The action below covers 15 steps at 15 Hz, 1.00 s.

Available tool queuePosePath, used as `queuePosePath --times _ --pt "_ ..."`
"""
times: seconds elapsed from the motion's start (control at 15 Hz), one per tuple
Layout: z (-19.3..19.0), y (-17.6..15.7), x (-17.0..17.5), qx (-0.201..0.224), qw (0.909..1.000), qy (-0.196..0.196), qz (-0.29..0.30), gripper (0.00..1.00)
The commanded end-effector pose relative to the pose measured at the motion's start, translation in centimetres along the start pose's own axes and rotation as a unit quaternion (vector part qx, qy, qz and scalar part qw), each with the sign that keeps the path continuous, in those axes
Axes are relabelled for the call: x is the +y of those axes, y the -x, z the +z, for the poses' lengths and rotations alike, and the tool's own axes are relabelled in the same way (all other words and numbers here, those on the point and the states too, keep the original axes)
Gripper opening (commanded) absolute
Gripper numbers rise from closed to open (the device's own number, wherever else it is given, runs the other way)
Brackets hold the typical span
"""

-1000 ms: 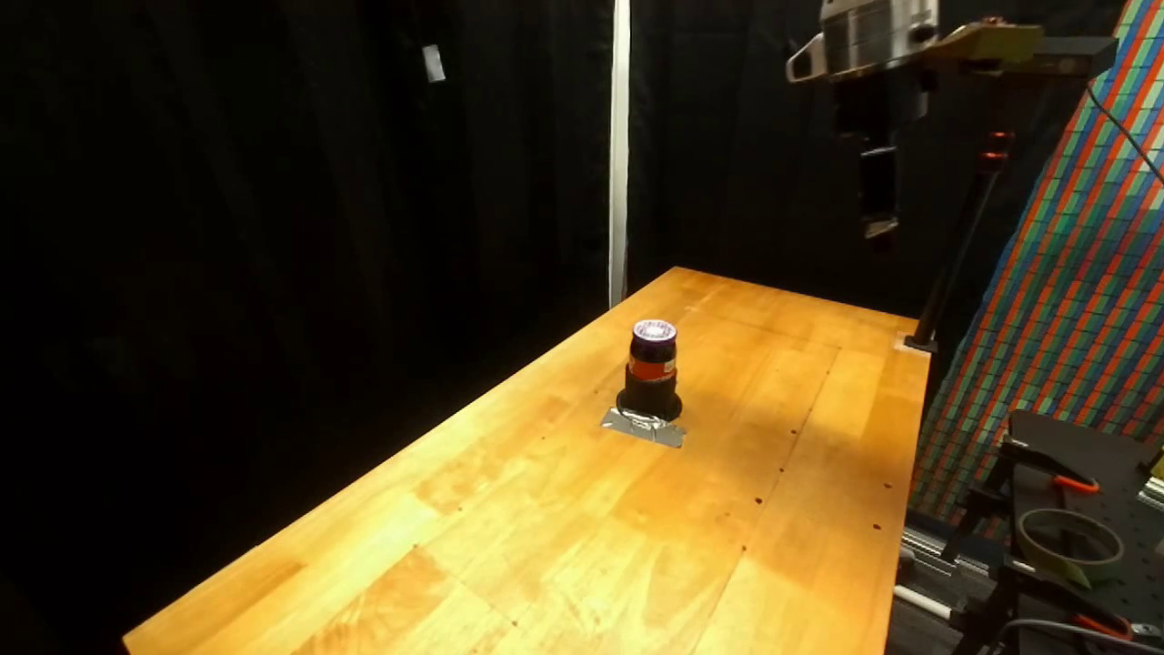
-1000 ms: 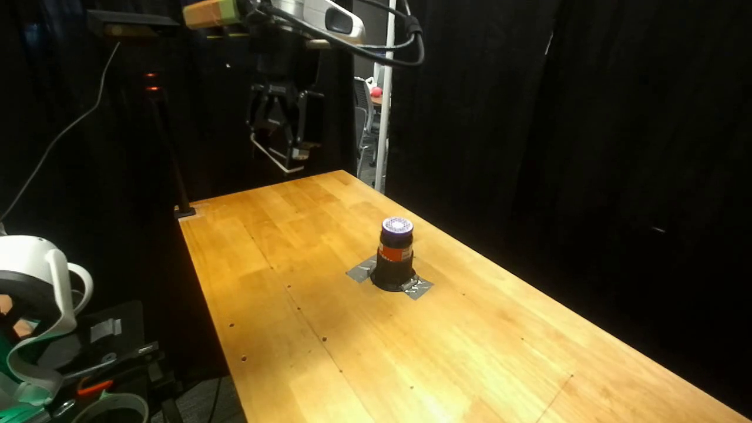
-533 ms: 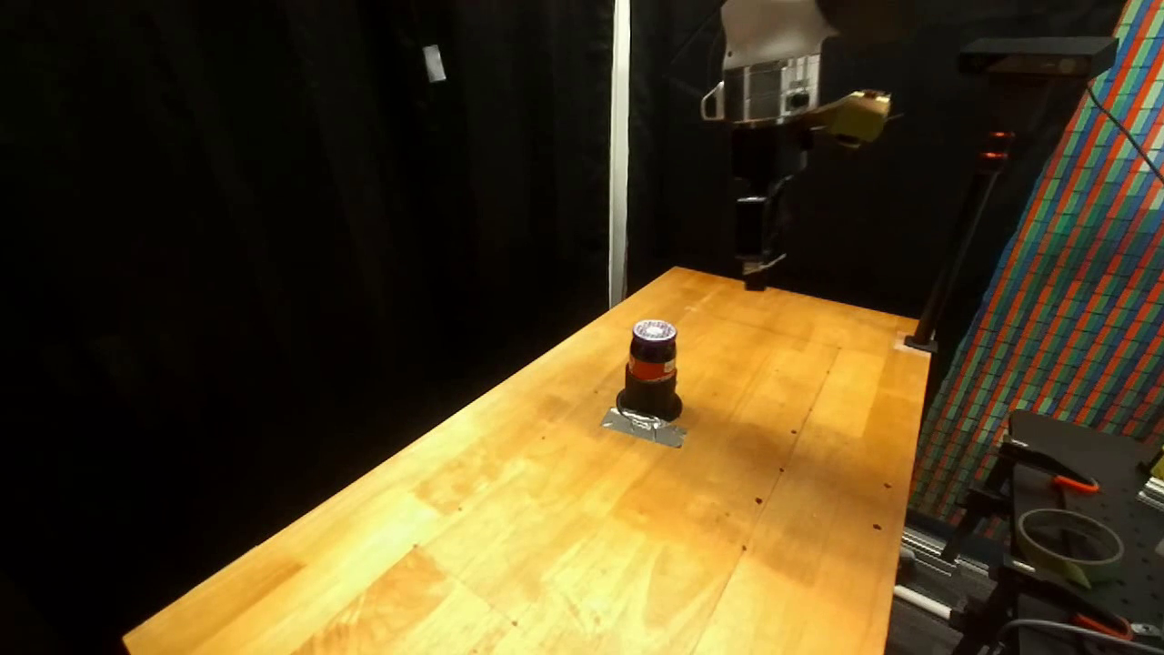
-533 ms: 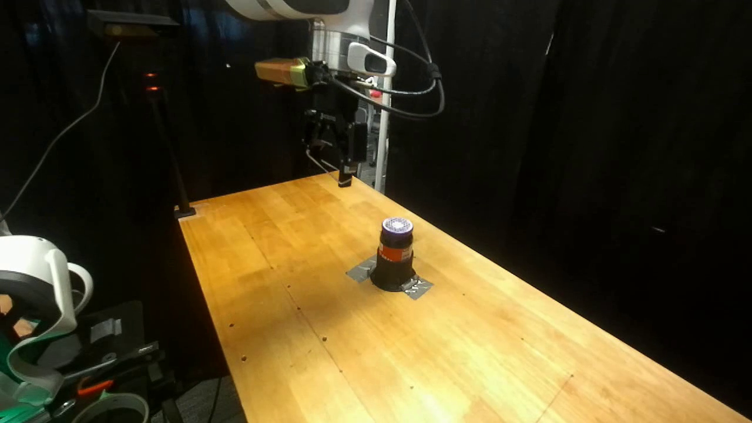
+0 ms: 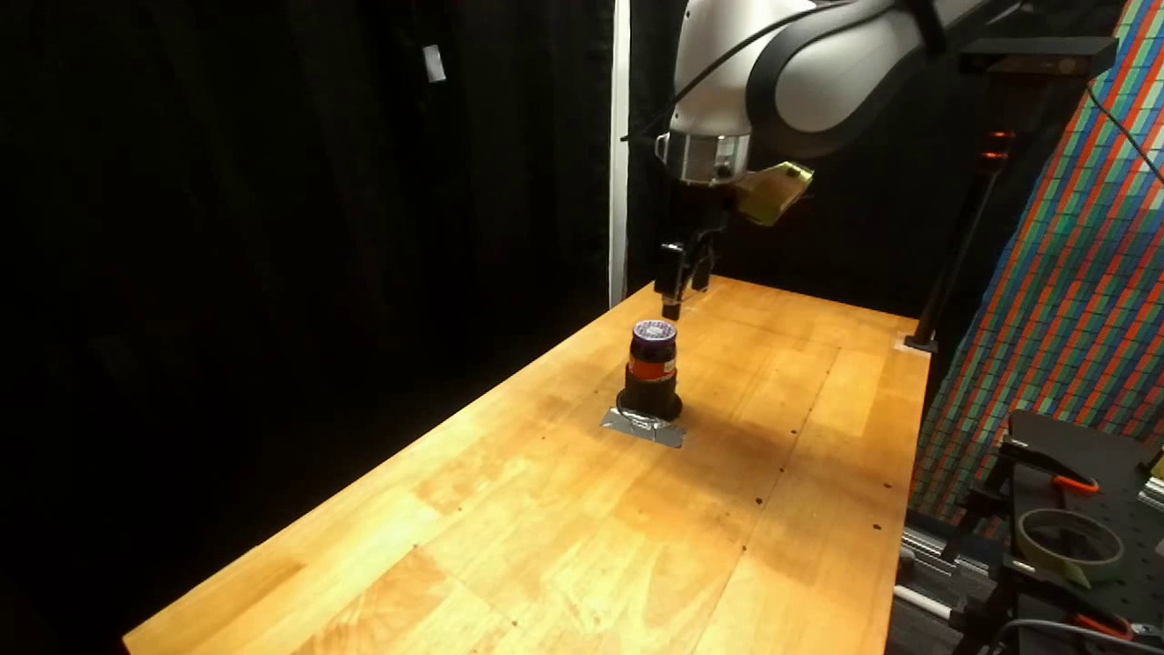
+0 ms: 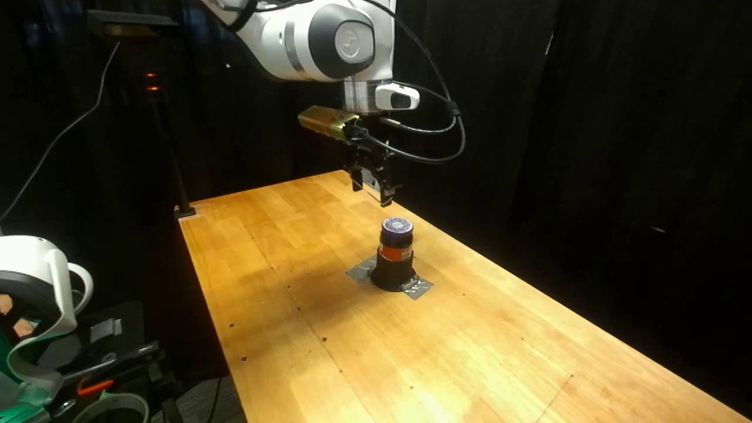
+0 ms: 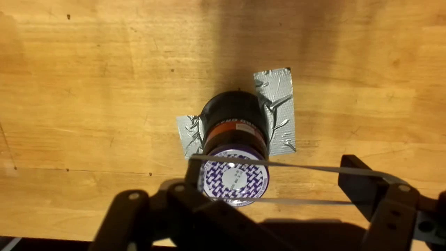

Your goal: Put the rubber band on the brown cup

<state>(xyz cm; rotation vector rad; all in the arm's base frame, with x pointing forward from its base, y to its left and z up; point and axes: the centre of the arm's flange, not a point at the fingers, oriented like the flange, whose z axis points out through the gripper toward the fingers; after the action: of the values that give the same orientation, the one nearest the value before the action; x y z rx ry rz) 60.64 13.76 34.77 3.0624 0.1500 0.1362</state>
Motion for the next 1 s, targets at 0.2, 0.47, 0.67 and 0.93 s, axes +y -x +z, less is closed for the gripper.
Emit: queuePosePath --times 0.2,0.47,0.67,0.93 --pt "3.6 -4.7 0.0 0.052 0.998 0.035 0.009 1.0" --pt "5.0 -5.9 0.2 0.058 0.9975 0.04 0.007 1.0" --pt "5.9 -6.6 0.3 0.06 0.9973 0.042 0.003 1.0" --pt "7.1 -7.3 0.5 0.059 0.9971 0.048 0.003 1.0"
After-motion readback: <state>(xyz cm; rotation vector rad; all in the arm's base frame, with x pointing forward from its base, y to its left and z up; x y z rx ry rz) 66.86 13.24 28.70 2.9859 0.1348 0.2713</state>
